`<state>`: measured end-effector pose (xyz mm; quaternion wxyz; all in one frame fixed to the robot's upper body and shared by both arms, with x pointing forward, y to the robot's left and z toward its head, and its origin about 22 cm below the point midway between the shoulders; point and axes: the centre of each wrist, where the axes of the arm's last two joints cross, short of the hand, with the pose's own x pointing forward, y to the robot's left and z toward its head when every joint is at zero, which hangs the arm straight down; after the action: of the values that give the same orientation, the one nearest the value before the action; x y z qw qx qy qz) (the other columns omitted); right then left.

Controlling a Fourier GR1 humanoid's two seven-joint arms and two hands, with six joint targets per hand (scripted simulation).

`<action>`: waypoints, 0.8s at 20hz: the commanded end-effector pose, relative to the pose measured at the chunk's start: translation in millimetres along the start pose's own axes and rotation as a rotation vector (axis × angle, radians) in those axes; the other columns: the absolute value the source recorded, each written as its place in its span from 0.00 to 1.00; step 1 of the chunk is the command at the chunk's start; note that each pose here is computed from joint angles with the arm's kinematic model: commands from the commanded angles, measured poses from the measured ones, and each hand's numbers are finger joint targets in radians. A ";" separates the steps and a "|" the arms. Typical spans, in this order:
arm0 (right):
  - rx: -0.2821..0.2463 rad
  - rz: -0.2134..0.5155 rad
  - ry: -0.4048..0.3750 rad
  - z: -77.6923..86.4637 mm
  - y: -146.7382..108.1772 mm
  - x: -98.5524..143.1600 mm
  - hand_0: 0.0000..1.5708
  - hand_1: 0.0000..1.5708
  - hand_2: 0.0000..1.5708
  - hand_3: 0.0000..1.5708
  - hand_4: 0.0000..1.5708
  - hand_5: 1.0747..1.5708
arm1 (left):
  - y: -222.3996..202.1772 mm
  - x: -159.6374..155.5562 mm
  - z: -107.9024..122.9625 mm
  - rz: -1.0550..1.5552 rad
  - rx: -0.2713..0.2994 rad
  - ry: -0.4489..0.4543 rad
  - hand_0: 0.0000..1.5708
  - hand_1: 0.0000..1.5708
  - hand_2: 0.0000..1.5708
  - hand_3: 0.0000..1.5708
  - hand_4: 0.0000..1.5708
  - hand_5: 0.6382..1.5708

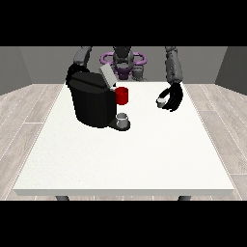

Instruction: Insert the coffee pod into the coffee machine and close the lid

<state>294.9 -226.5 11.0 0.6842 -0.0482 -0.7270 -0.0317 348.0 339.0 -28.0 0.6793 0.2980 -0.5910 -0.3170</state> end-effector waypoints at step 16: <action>-0.059 -0.014 0.060 -7.6 -14.6 -29.7 0.00 0.00 0.00 0.00 0.31 1.00 | 22.1 77.8 -40.6 -0.069 -0.095 -0.236 0.89 0.89 0.91 0.87 0.38 1.00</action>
<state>297.4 -230.6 -4.6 0.6985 -0.0519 -0.7121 -0.0489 376.2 326.8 4.1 0.6217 0.2845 -0.6190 -0.3865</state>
